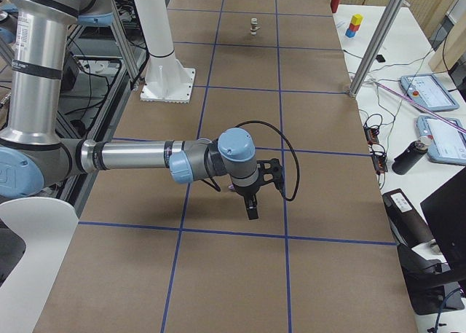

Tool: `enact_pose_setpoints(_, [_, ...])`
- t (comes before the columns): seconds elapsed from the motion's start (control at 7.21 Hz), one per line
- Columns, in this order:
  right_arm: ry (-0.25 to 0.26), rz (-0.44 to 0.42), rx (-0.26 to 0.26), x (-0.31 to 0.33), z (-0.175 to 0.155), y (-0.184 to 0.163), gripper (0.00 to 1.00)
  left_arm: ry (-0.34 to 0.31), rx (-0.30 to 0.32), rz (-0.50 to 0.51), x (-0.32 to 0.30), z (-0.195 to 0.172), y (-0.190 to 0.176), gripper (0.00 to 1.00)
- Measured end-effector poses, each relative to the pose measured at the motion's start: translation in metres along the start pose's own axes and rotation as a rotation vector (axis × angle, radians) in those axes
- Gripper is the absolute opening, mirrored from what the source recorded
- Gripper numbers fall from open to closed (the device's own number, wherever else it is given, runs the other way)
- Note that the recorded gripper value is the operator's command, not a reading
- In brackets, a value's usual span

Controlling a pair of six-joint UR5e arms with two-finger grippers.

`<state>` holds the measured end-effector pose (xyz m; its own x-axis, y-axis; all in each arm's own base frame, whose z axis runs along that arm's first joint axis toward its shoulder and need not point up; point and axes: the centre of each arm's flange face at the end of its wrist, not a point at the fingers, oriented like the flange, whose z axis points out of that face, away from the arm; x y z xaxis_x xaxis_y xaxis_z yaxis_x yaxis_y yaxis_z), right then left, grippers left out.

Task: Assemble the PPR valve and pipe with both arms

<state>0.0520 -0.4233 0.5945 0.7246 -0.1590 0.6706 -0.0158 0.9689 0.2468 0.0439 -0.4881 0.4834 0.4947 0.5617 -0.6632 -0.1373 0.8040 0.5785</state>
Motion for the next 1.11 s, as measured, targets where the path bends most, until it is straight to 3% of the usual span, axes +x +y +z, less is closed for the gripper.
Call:
enact_pose_setpoints(0.28, [-0.001,0.002,-0.001,0.001,0.001,0.001,1.00,-0.001,-0.005,-0.055,0.054,0.058,-0.011,1.00])
enact_pose_setpoints(0.69, [-0.005,0.005,-0.002,0.001,0.001,0.001,1.00,-0.116,-0.077,-0.003,0.102,0.143,0.020,0.99])
enact_pose_setpoints(1.11, [-0.014,0.004,-0.003,0.000,0.002,0.001,1.00,-0.142,-0.147,0.037,0.109,0.173,0.051,0.96])
